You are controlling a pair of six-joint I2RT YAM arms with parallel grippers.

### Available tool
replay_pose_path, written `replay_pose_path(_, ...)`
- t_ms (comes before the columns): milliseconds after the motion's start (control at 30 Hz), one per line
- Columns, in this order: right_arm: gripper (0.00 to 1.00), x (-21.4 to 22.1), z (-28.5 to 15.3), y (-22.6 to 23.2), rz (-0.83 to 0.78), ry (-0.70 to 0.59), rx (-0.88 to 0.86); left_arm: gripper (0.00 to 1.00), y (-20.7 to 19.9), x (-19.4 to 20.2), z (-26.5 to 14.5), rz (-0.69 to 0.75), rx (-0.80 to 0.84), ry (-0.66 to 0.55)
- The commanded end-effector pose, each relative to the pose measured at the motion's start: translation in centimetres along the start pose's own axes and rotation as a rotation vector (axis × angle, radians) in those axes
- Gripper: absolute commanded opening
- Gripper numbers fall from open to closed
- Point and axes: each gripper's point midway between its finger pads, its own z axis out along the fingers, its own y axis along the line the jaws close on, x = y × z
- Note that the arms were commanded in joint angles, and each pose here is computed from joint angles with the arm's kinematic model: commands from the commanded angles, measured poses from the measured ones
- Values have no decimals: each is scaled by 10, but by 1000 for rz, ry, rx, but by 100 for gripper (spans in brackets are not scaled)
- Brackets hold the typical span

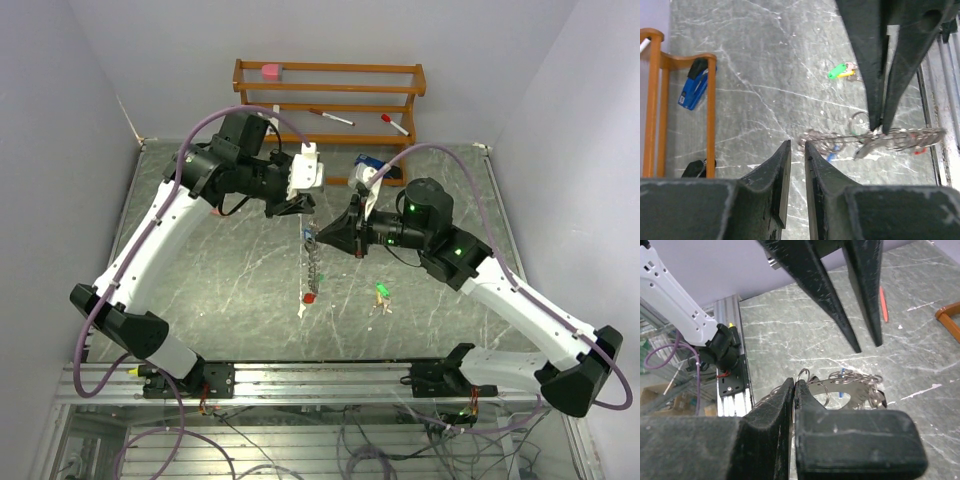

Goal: Put the keys on the keyring

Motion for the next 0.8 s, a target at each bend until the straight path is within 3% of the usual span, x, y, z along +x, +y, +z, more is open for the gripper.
replay_pose_path(0,0,-20,-7,6,-8,-82,6,28,18,-14,-4,11,-78,-45)
replay_pose_path(267,0,-50,-20,-3,-46,-194,104,28,21,-22,-8,-21,-87,-90)
replay_pose_path(500,0,-75,-37,-9,-74,-369,188,27,55,-30,-31,-132,-222,-173)
replay_pose_path(767,0,-78,-36,-7,-58,-387,170,27,64,-20,-32,-187,-262,-188)
